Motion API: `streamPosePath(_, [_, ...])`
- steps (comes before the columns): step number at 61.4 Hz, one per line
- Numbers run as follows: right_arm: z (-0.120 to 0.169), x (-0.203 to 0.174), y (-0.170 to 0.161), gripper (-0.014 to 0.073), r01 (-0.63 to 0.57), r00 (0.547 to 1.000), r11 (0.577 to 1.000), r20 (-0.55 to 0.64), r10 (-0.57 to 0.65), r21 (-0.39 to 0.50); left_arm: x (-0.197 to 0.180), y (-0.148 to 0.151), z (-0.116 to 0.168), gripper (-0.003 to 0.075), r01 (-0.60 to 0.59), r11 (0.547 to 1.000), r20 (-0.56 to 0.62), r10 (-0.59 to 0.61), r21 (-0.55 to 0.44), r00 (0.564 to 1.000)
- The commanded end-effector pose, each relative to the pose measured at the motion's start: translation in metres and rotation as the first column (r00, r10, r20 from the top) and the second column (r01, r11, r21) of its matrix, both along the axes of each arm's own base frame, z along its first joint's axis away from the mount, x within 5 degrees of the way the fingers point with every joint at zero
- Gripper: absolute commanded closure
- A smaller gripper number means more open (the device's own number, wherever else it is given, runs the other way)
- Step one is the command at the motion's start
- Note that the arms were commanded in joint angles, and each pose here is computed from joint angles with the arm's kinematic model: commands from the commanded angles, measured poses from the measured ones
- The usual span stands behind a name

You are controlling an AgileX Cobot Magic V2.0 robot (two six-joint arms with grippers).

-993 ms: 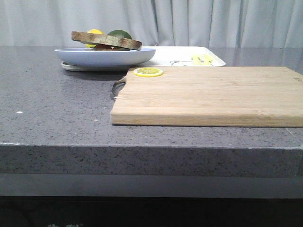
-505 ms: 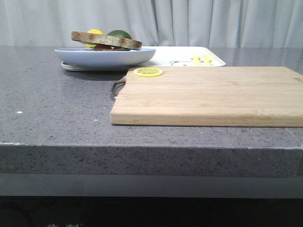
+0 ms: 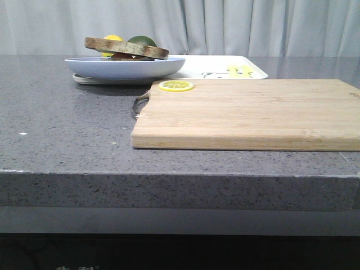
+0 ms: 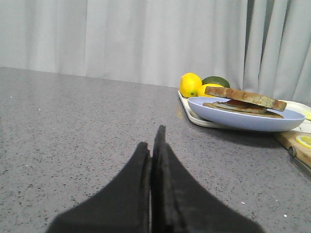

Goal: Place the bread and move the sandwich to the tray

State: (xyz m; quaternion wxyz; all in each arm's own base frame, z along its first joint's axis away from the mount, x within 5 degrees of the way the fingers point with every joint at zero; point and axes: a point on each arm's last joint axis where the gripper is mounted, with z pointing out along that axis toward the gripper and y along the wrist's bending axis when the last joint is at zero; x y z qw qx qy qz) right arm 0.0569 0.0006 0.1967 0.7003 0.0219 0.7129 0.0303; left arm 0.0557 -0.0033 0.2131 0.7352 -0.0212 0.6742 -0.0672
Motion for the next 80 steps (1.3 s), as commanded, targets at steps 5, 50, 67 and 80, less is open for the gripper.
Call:
streamPosePath(5, [0.0125, -0.0026, 0.0001, 0.071, 0.007, 0.991, 0.999, 0.137, 0.0, -0.05, -0.0024, 0.0002, 0.0062, 0.0738, 0.002, 1.0, 0.093, 0.0, -0.021, 0.996])
streamPosePath(50, [0.0082, -0.0021, -0.0009, 0.071, 0.021, 0.996, 0.999, 0.09, -0.017, -0.046, -0.0024, 0.0002, 0.0062, 0.0738, 0.002, 1.0, 0.093, 0.0, -0.021, 0.996])
streamPosePath(67, [0.0116, -0.0024, -0.0007, 0.071, 0.014, 0.992, 1.0, 0.126, -0.015, 0.015, -0.0024, 0.0002, 0.0062, 0.0738, 0.002, 1.0, 0.093, 0.0, -0.021, 0.996])
streamPosePath(80, [0.0117, -0.0024, -0.0009, 0.071, 0.022, 0.992, 0.999, 0.128, -0.018, -0.036, -0.0024, 0.0002, 0.0062, 0.0738, 0.002, 1.0, 0.093, 0.0, -0.021, 0.996])
